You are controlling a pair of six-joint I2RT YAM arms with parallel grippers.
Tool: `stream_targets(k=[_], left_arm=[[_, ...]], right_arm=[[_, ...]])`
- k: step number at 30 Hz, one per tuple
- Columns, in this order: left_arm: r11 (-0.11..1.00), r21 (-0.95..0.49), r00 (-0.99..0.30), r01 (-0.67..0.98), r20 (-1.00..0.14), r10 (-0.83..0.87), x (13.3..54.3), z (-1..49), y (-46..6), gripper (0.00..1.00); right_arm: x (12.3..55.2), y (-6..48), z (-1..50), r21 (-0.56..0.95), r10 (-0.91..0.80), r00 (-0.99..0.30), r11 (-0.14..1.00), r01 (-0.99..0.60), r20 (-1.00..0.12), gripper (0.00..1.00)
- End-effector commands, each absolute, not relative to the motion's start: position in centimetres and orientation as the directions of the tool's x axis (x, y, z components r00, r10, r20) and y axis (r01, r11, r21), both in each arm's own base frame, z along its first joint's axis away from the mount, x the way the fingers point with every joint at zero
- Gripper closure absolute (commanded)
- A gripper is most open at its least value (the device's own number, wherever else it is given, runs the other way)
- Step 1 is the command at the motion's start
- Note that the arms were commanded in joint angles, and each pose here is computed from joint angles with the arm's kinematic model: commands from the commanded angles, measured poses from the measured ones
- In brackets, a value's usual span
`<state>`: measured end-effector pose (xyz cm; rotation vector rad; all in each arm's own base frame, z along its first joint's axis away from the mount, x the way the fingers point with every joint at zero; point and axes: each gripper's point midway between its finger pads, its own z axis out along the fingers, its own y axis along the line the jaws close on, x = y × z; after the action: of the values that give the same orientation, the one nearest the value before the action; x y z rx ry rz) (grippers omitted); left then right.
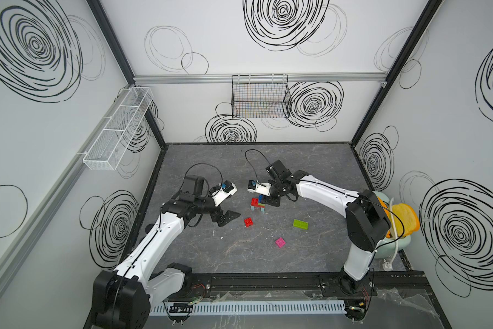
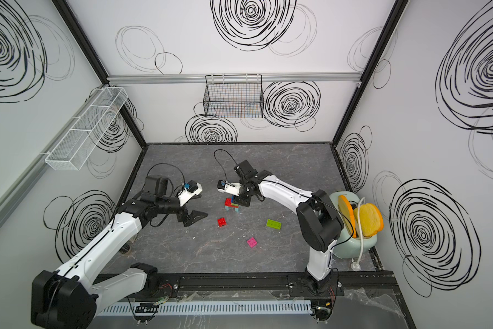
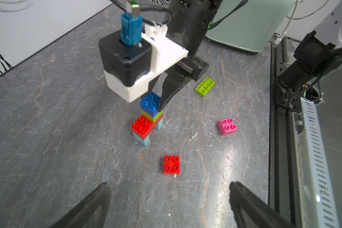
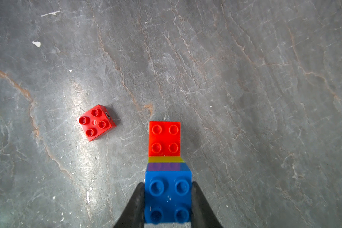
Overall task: Assemble a giraffe with lego
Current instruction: Assemble the lego brick with the lego brick, then pick up the lego brick from the center of the board.
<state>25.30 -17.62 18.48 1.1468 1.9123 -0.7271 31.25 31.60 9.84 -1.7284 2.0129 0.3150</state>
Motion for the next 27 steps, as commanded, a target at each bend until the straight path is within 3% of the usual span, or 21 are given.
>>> stream_targets(k=[1, 8, 11, 14, 15, 16, 20, 27], left_arm=[[0.404, -0.063, -0.258, 0.912, -0.855, 0.451, 25.4, 18.9, -18.1, 0.02], [0.412, -0.06, -0.26, 0.909, -0.856, 0.447, 25.4, 18.9, -17.9, 0.02], [0.412, -0.064, -0.261, 0.909, -0.859, 0.441, 25.4, 19.5, -17.8, 0.02], [0.424, -0.055, -0.261, 0.904, -0.857, 0.444, 25.5, 19.3, -17.5, 0.02], [0.423, -0.054, -0.258, 0.905, -0.859, 0.441, 25.5, 19.2, -17.6, 0.02], [0.419, -0.057, -0.257, 0.906, -0.861, 0.439, 25.4, 19.2, -17.7, 0.02], [0.424, -0.062, -0.265, 0.903, -0.858, 0.44, 25.6, 19.5, -17.5, 0.02], [0.421, -0.074, -0.273, 0.904, -0.858, 0.436, 25.8, 19.3, -17.6, 0.02]], right_arm=[[29.2, 29.0, 6.4, -0.042, -0.928, -0.176, 0.201, -0.979, -0.328, 0.58], [30.0, 30.4, 13.8, -0.077, -0.846, -0.183, 0.254, -0.964, -0.501, 0.38], [29.2, 29.9, 15.0, -0.067, -0.819, -0.195, 0.273, -0.96, -0.54, 0.28], [28.2, 29.0, 15.5, -0.055, -0.794, -0.231, 0.315, -0.947, -0.563, 0.25], [27.9, 28.6, 15.5, -0.046, -0.786, -0.258, 0.341, -0.939, -0.561, 0.17], [27.7, 28.2, 15.3, -0.031, -0.778, -0.3, 0.379, -0.925, -0.552, 0.0], [26.3, 26.2, 15.3, 0.002, -0.734, -0.438, 0.512, -0.859, -0.519, 0.01], [25.3, 24.2, 17.7, 0.074, -0.493, -0.655, 0.765, -0.64, -0.572, 0.01]])
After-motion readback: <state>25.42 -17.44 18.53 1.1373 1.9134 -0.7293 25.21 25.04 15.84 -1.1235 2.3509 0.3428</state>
